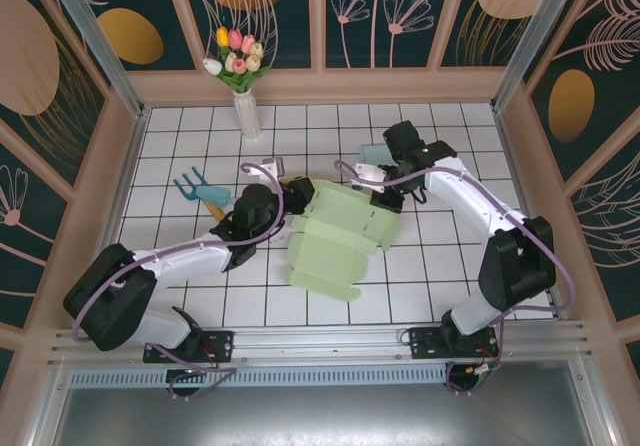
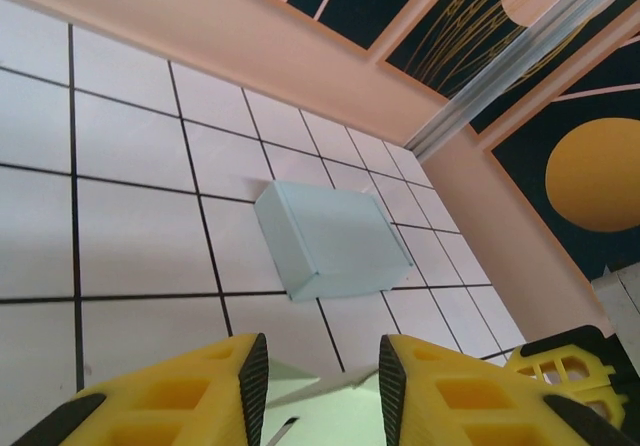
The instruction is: Fold the paper box
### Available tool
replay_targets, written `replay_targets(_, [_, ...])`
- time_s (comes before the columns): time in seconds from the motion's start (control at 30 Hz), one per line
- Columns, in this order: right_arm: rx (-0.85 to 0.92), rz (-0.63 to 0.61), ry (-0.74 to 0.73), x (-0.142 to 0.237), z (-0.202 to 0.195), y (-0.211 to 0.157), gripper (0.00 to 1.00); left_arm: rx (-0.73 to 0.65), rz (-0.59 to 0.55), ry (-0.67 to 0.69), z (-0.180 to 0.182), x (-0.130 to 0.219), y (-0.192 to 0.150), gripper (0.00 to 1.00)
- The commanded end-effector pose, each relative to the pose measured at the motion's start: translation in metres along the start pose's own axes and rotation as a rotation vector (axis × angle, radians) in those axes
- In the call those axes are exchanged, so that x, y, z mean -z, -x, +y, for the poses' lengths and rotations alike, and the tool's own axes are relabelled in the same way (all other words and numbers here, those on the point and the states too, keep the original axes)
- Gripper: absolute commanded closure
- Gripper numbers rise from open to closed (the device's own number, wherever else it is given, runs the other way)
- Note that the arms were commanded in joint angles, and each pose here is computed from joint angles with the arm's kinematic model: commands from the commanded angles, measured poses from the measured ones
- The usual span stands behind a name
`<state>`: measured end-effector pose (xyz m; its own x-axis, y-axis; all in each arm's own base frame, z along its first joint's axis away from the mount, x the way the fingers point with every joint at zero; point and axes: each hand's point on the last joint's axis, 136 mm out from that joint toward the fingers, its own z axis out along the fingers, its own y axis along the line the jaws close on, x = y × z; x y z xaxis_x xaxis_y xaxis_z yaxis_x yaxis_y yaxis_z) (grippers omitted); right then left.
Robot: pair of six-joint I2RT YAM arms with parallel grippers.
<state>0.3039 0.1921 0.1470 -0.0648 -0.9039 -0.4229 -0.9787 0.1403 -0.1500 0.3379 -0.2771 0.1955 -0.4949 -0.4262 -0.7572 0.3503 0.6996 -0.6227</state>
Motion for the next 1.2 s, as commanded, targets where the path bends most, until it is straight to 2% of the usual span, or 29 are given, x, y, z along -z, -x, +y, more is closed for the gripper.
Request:
replay_targets(0.0, [0.045, -0.050, -0.007, 0.010, 0.006, 0.006, 1.00, -0.049, 0.012, -0.072, -0.016, -0.010, -0.001, 0.66])
replay_targets(0.13, [0.032, -0.046, -0.021, 0.010, 0.003, 0.006, 1.00, -0.034, 0.053, -0.255, -0.043, -0.007, -0.013, 0.72])
replay_targets(0.27, [0.020, -0.054, -0.040, 0.011, -0.003, 0.009, 1.00, -0.034, 0.100, -0.397, -0.066, 0.001, -0.026, 0.73])
replay_targets(0.47, [0.032, -0.096, -0.031, 0.012, -0.001, 0.016, 1.00, -0.030, 0.130, -0.405, -0.068, -0.008, -0.035, 0.72])
replay_targets(0.63, [0.028, -0.080, -0.036, 0.006, 0.000, 0.010, 1.00, 0.002, 0.146, -0.426, -0.070, -0.008, -0.040, 0.72])
replay_targets(0.77, [0.033, -0.060, -0.066, 0.005, -0.001, 0.002, 1.00, -0.061, 0.134, -0.280, -0.039, -0.003, -0.045, 0.71])
replay_targets(0.97, [0.053, -0.078, -0.081, 0.009, 0.001, 0.003, 1.00, -0.231, 0.156, -0.019, 0.026, 0.010, -0.065, 0.62])
replay_targets(1.17, [0.048, -0.068, -0.084, 0.007, 0.004, -0.001, 1.00, -0.279, 0.163, 0.156, 0.060, 0.019, -0.064, 0.45])
